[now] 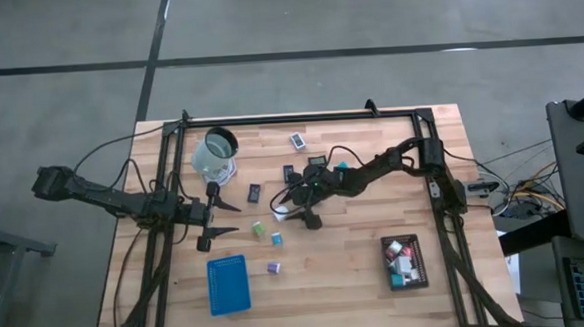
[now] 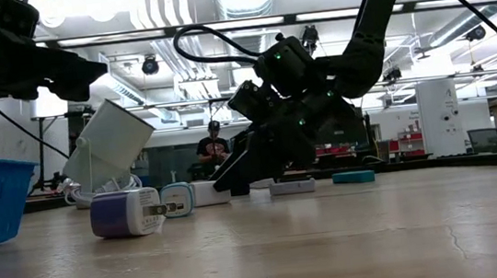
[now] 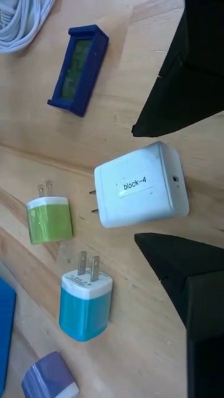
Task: Pick & Place Office items
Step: Put the white charger adapter into the black bin
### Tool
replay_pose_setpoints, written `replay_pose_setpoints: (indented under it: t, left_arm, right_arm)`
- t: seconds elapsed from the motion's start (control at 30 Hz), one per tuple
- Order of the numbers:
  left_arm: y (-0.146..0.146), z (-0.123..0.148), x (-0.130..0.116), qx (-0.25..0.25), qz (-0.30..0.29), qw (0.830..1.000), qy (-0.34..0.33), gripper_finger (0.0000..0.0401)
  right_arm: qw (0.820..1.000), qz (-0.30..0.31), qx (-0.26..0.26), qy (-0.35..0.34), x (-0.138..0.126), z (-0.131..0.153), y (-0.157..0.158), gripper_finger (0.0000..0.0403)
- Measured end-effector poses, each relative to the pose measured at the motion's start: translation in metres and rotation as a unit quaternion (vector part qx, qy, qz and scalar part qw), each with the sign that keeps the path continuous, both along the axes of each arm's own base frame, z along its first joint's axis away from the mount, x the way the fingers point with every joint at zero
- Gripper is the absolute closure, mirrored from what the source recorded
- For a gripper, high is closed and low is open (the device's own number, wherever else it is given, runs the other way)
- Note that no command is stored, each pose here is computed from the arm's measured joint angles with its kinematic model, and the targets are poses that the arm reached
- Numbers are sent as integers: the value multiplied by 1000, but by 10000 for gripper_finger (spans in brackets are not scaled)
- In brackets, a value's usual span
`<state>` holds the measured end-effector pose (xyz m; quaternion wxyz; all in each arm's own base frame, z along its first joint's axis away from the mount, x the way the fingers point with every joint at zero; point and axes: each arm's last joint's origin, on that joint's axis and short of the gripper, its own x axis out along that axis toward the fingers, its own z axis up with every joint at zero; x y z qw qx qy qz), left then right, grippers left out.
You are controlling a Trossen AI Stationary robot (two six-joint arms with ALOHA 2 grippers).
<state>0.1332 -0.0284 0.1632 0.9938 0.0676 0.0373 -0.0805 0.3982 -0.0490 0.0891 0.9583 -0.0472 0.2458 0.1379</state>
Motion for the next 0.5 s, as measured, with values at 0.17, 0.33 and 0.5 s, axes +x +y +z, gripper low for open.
replay_pose_setpoints:
  t: [0.17,0.33,0.5]
  left_arm:
    - [0,0,0,0,0,1000,0,164]
    - [0,0,0,0,0,1000,0,164]
    - [0,0,0,0,0,1000,0,164]
  right_arm:
    - [1000,-2,-1,0,0,0,0,165]
    - [1000,-3,-2,1,0,0,0,186]
    - [1000,-5,-3,1,0,0,0,217]
